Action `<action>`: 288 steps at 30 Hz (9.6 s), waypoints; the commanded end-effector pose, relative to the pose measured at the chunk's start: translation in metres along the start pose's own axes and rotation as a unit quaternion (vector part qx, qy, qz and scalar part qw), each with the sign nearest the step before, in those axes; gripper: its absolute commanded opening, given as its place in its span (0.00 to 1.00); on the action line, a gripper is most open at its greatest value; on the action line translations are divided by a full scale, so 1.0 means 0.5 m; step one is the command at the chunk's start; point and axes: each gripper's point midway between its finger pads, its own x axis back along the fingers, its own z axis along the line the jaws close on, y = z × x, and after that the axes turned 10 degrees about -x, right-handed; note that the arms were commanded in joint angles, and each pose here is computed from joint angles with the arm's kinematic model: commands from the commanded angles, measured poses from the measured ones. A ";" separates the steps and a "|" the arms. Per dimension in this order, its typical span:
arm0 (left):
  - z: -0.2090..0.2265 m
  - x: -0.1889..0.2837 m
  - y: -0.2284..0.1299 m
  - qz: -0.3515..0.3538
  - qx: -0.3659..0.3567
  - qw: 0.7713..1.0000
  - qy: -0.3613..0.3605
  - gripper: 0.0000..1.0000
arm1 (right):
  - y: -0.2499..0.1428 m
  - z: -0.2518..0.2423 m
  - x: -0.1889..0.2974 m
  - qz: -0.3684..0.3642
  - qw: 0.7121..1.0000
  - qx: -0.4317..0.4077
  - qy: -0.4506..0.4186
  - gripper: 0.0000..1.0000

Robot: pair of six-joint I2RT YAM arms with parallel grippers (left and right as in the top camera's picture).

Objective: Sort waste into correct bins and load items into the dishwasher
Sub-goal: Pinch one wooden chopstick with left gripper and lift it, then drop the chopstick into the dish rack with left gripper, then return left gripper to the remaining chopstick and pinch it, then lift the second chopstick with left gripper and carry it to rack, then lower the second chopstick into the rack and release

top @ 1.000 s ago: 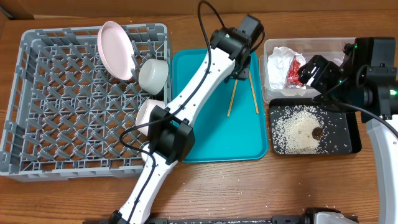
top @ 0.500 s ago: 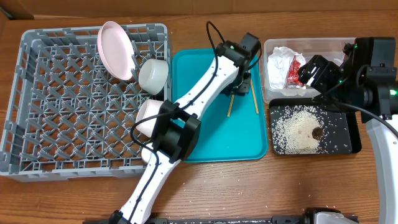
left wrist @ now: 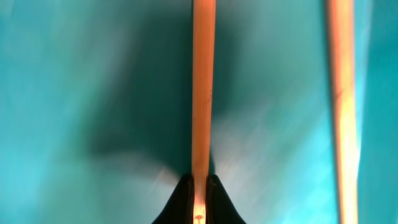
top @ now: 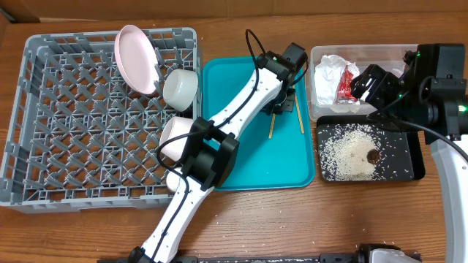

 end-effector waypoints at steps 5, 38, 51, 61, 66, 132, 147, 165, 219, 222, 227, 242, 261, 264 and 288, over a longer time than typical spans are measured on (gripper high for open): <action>0.064 0.224 0.032 -0.063 0.018 0.998 0.020 0.04 | 0.008 0.002 0.004 -0.009 1.000 0.002 0.000 1.00; 0.585 0.274 -0.385 -0.075 0.096 0.969 0.216 0.04 | 0.008 0.002 0.004 -0.009 1.000 0.002 0.000 1.00; 0.599 0.251 -0.334 -0.105 0.107 0.965 0.215 0.48 | 0.008 0.002 0.004 -0.009 1.000 0.002 0.000 1.00; 0.358 0.540 -0.114 -0.306 0.059 0.947 -0.076 0.37 | 0.008 0.002 0.004 -0.009 1.000 0.002 0.000 1.00; 0.195 0.554 -0.040 -0.358 0.010 0.933 -0.038 0.52 | 0.008 0.002 0.004 -0.009 1.000 0.002 0.000 1.00; -0.069 -0.045 0.094 -0.332 -0.002 0.941 0.071 0.57 | 0.008 0.002 0.004 -0.009 1.000 0.002 0.000 1.00; -0.010 0.048 0.041 -0.171 -0.003 0.984 0.042 0.09 | 0.008 0.002 0.004 -0.009 1.000 0.002 0.000 1.00; 0.070 0.220 -0.028 -0.038 -0.013 0.999 -0.036 0.04 | 0.008 0.002 0.005 -0.009 1.000 0.002 0.000 1.00; 0.079 0.118 -0.043 -0.030 0.000 0.999 0.028 0.04 | 0.008 0.002 0.004 -0.009 1.000 0.002 0.000 1.00; 0.118 0.228 -0.047 -0.043 0.002 0.998 0.049 0.04 | 0.008 0.002 0.004 -0.009 1.000 0.002 0.000 1.00; 0.205 0.394 -0.103 -0.065 0.024 0.993 0.094 0.04 | 0.008 0.002 0.004 -0.009 1.000 0.002 0.000 1.00; 0.492 0.439 -0.409 -0.013 0.138 0.964 0.228 0.04 | 0.008 0.002 0.004 -0.009 1.000 0.002 0.000 1.00; 0.589 0.252 -0.342 -0.080 0.080 0.984 0.138 0.46 | 0.008 0.002 0.005 -0.009 1.000 0.002 0.000 1.00; 0.589 0.253 -0.342 -0.082 0.094 0.983 0.137 0.55 | 0.008 0.002 0.004 -0.009 1.000 0.002 0.000 1.00; 0.414 0.668 -0.407 -0.324 0.089 0.937 0.092 0.61 | 0.008 0.002 0.004 -0.009 1.000 0.002 0.000 1.00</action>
